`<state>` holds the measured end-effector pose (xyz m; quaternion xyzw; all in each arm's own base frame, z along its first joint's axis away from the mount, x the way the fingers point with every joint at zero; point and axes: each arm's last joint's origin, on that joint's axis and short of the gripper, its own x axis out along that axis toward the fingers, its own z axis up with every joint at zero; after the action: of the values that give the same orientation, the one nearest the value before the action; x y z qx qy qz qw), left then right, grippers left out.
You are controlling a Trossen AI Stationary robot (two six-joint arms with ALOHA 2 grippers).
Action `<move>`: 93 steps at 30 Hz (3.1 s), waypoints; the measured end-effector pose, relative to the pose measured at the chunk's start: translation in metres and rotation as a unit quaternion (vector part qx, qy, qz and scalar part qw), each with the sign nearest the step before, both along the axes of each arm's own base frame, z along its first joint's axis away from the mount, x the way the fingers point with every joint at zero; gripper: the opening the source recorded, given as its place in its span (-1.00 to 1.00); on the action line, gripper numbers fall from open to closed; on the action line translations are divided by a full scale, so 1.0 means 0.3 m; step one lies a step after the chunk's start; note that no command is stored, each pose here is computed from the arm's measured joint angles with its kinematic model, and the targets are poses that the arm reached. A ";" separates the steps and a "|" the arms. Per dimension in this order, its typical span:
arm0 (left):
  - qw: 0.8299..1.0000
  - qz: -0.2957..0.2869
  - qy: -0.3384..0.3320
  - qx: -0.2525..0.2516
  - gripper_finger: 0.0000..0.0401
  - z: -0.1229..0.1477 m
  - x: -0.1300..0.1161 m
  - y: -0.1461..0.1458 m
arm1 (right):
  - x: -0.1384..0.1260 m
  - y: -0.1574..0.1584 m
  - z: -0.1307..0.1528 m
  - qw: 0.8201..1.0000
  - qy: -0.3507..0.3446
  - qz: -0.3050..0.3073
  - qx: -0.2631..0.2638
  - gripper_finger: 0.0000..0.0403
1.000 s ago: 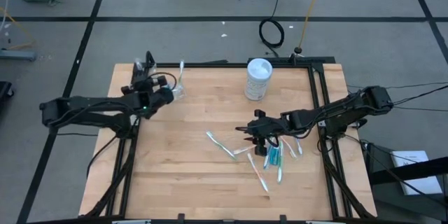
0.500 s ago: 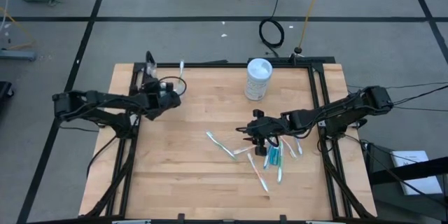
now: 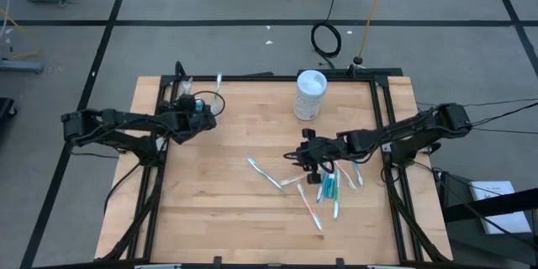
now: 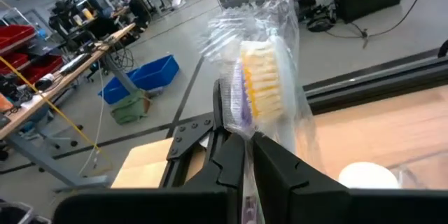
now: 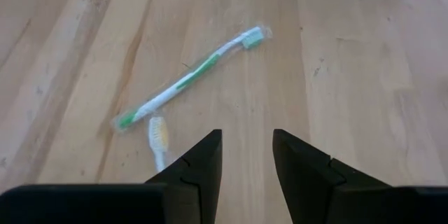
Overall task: Pick & Place toothbrushing station
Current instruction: Put the violet toothbrush into the transparent organizer, then put the green toothbrush into the transparent organizer
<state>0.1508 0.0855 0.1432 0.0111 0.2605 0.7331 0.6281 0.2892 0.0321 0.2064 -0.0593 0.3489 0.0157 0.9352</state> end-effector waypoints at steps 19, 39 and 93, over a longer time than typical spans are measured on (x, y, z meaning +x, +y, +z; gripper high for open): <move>0.984 -0.053 -0.080 -0.149 -0.33 0.135 0.030 0.026 | 0.043 -0.037 0.056 0.994 -0.106 -0.029 0.023 -0.40; 0.946 -0.245 -0.153 -0.146 -0.33 0.394 0.053 -0.023 | 0.068 -0.052 0.001 0.995 -0.081 -0.046 0.031 -0.40; 0.812 -0.556 -0.155 -0.090 -0.33 0.491 0.149 -0.102 | 0.465 -0.066 -0.164 0.978 0.002 -0.102 0.182 -0.18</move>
<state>0.1954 0.0548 0.2906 -0.0162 0.1744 0.2241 0.9587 0.4287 0.0123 0.1571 0.1478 0.3462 -0.0168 0.9263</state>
